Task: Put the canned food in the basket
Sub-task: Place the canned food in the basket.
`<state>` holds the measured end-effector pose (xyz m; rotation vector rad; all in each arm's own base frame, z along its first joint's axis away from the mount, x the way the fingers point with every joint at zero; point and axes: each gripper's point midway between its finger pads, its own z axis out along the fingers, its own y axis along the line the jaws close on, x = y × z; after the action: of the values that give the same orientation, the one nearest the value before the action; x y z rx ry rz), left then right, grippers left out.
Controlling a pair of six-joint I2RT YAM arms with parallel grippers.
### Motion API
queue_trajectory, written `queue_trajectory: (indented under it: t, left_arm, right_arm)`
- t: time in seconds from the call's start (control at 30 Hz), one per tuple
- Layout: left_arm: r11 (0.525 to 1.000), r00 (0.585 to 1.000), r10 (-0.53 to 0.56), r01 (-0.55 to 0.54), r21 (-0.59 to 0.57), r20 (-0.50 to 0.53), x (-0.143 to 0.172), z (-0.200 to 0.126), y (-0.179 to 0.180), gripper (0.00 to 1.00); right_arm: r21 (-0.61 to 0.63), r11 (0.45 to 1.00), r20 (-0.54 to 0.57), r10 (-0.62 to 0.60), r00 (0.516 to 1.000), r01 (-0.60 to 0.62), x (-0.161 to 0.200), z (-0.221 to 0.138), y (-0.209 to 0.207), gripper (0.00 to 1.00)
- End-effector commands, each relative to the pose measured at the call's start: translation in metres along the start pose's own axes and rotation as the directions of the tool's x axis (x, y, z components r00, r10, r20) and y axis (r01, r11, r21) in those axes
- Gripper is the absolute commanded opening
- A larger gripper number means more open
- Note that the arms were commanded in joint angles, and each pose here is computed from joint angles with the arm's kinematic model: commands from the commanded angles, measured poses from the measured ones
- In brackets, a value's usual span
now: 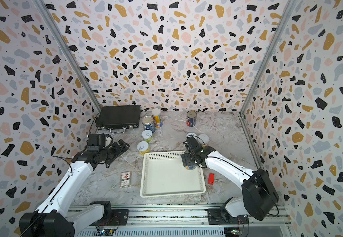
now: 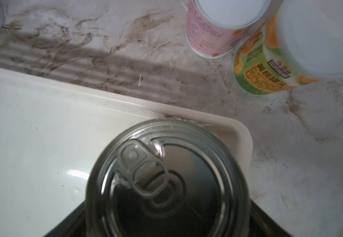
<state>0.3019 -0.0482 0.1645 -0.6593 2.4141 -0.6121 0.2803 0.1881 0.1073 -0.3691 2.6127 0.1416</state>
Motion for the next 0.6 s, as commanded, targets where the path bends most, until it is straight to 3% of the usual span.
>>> queue_trajectory:
  t: [0.0,0.23,0.43,0.57]
  left_arm:
    - [1.0,1.0,0.005,-0.006,0.031,0.028,-0.01,-0.003,-0.01,1.0]
    - [1.0,1.0,0.007,-0.008,0.022,0.022,-0.01,0.0,-0.007,1.0]
    - [0.999,1.0,0.015,-0.015,0.043,0.01,-0.009,0.001,-0.012,1.0]
    - [0.998,0.999,0.025,-0.026,0.051,0.019,-0.01,-0.001,-0.016,1.0]
  right_arm:
    - [-0.002,0.999,0.122,0.042,0.992,-0.042,-0.029,-0.014,0.001,0.45]
    - [-0.001,0.999,0.147,0.043,0.988,-0.044,-0.031,-0.024,-0.002,0.68]
    - [-0.008,0.999,0.168,0.038,0.985,-0.038,-0.034,-0.033,-0.002,0.82]
    - [-0.02,0.999,0.182,0.039,0.983,-0.036,-0.037,-0.04,-0.001,1.0]
